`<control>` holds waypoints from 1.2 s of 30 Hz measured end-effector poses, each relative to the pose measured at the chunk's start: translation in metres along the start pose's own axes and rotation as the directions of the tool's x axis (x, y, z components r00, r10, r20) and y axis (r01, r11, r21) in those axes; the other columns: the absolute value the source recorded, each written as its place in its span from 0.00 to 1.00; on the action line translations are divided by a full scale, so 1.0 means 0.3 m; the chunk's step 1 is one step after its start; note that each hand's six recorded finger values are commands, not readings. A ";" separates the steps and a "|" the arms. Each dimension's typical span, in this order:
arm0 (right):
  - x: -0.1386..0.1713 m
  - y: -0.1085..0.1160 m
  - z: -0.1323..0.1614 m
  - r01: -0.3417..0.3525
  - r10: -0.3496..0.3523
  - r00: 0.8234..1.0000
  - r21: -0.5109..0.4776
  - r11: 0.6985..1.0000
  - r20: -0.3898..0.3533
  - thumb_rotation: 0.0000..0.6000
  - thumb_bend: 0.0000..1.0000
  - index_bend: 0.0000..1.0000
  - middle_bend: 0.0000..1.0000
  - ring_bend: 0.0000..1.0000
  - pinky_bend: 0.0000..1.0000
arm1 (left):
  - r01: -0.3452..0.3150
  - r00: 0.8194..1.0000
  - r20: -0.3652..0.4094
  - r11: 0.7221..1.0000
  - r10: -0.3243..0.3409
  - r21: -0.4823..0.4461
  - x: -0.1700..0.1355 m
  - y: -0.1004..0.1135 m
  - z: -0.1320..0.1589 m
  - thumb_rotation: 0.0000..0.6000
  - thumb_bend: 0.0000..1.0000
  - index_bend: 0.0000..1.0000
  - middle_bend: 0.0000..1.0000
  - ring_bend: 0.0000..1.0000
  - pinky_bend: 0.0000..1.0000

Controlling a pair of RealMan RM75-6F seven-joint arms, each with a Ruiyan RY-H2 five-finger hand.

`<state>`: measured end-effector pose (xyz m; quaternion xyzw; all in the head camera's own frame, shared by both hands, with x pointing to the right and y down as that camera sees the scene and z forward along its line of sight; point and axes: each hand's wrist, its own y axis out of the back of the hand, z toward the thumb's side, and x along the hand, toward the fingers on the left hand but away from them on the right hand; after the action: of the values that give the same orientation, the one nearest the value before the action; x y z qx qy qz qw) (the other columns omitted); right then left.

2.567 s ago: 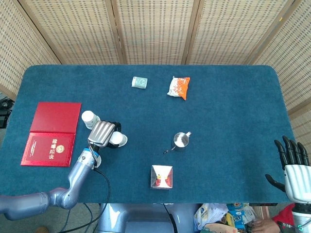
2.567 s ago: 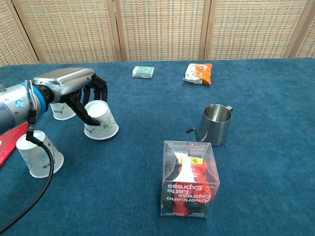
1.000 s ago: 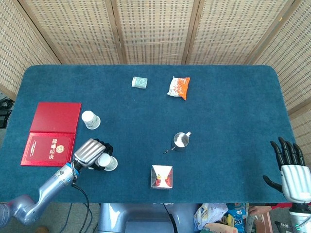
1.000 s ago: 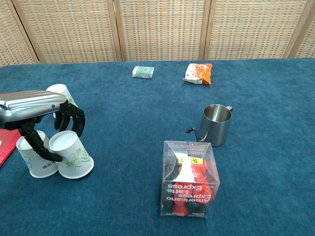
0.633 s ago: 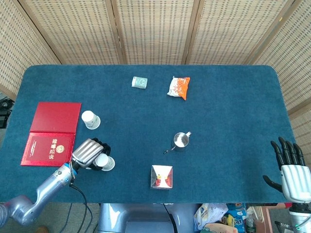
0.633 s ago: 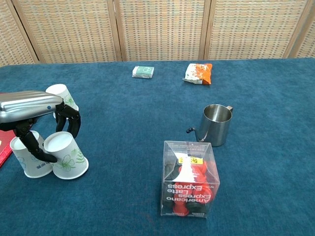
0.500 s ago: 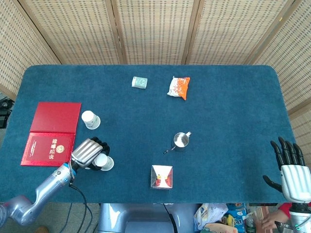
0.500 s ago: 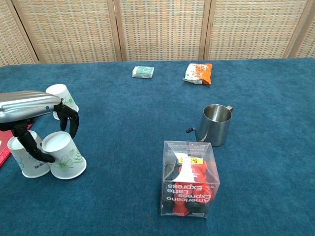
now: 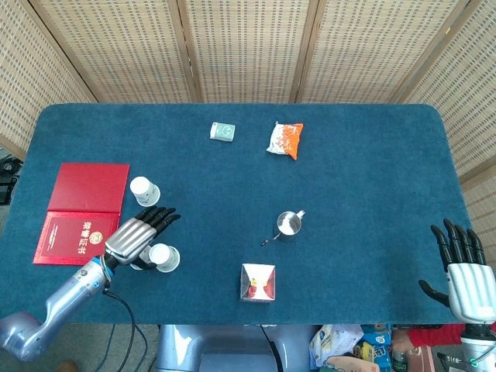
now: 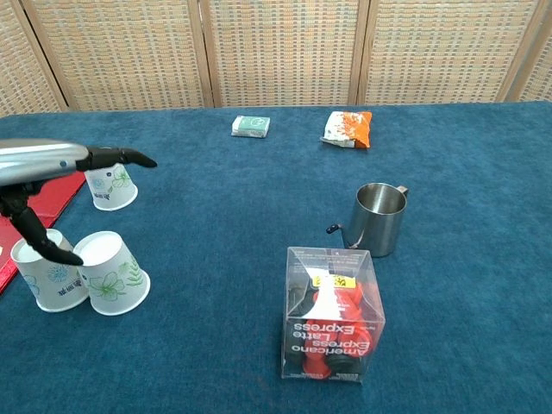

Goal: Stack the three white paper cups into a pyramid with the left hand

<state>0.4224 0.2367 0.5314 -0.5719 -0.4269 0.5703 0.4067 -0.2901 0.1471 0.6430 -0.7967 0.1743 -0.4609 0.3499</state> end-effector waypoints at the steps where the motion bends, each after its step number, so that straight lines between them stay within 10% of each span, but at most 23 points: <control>1: 0.000 -0.001 0.000 -0.001 0.001 1.000 0.000 1.000 -0.001 1.00 0.00 0.00 0.00 0.00 0.00 | -0.025 1.000 -0.004 1.000 0.025 -0.002 -0.001 0.023 -0.006 1.00 0.14 0.00 0.00 0.00 0.03; 7: -0.002 -0.012 0.008 -0.013 0.013 1.000 0.007 1.000 -0.006 1.00 0.00 0.00 0.00 0.00 0.00 | -0.171 0.981 -0.093 0.985 0.170 -0.011 0.038 0.173 -0.104 1.00 0.14 0.00 0.00 0.00 0.04; 12: -0.005 -0.015 0.011 -0.015 0.015 1.000 0.007 1.000 -0.009 1.00 0.00 0.00 0.00 0.00 0.00 | -0.176 0.956 -0.246 0.984 0.161 -0.040 0.095 0.205 -0.240 1.00 0.14 0.00 0.00 0.01 0.05; 25: -0.023 -0.035 -0.006 -0.034 0.034 0.999 0.010 0.999 0.013 1.00 0.00 0.00 0.00 0.00 0.00 | -0.073 0.916 -0.399 0.994 0.034 -0.083 0.247 0.117 -0.393 1.00 0.14 0.03 0.10 0.13 0.16; 36: -0.030 -0.043 -0.015 -0.038 0.038 0.999 0.012 0.999 0.022 1.00 0.00 0.00 0.00 0.00 0.00 | -0.102 0.914 -0.400 0.993 0.070 -0.059 0.316 0.072 -0.384 1.00 0.14 0.26 0.35 0.38 0.35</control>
<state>0.4267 0.2321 0.5466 -0.5712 -0.4168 0.5866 0.3948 -0.3392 0.0295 0.7235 -0.6913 0.2945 -0.5900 0.2955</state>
